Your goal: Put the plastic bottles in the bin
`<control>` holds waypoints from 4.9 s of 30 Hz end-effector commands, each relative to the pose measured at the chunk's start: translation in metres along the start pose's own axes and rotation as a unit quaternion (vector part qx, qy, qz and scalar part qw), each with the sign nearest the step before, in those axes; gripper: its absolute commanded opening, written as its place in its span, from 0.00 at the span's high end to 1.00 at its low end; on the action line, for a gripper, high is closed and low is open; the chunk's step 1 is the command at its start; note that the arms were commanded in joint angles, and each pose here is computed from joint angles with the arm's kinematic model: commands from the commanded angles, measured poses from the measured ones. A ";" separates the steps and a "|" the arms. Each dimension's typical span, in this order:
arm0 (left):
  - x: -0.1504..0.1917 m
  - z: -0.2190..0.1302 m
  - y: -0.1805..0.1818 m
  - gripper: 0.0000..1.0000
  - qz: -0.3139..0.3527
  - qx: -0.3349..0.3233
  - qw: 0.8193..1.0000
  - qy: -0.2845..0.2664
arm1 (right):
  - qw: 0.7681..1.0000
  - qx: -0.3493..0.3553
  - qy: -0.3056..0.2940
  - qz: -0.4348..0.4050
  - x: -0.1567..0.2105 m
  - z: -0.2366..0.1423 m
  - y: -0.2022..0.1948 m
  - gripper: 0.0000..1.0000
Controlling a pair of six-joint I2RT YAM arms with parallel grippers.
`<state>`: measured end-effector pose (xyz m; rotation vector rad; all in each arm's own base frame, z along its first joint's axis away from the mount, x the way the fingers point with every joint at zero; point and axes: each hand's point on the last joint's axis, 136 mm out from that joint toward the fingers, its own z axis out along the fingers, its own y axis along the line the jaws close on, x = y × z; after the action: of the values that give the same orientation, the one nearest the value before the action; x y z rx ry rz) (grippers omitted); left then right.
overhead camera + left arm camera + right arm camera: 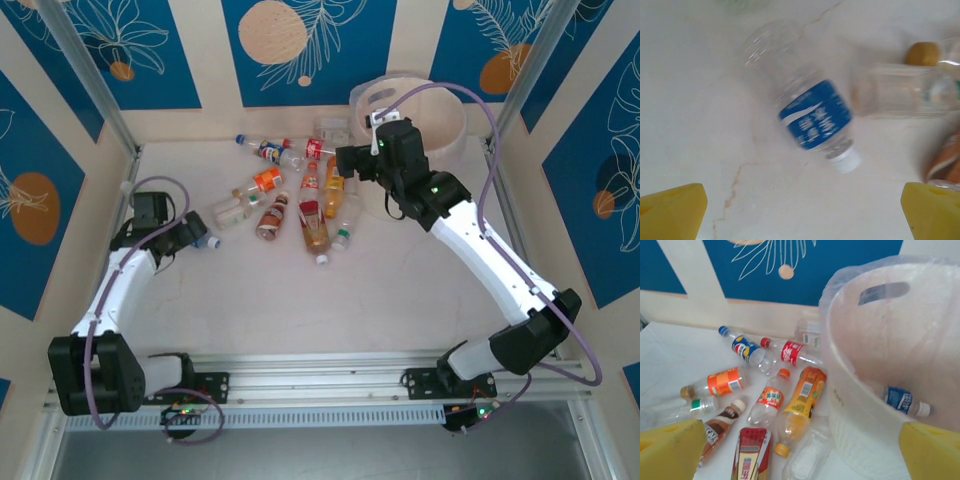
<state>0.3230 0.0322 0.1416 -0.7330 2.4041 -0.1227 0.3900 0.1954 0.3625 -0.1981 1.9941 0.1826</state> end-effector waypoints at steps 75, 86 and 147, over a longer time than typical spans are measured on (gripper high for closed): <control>-0.059 -0.004 -0.077 0.59 0.022 0.159 0.986 -0.049 | 0.995 -0.007 0.058 0.083 0.060 -0.005 0.006 0.01; -0.046 -0.072 -0.175 0.61 0.166 0.296 0.935 -0.107 | 0.989 -0.034 0.059 0.132 0.061 -0.026 -0.010 0.01; 0.044 -0.235 -0.292 0.00 0.431 0.571 0.658 -0.236 | 0.966 -0.247 0.018 0.073 -0.041 -0.019 0.083 0.60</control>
<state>0.3070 -0.2666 0.3632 0.9081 1.4782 -0.8503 0.3661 0.3020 0.3780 -0.4256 2.0593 0.8835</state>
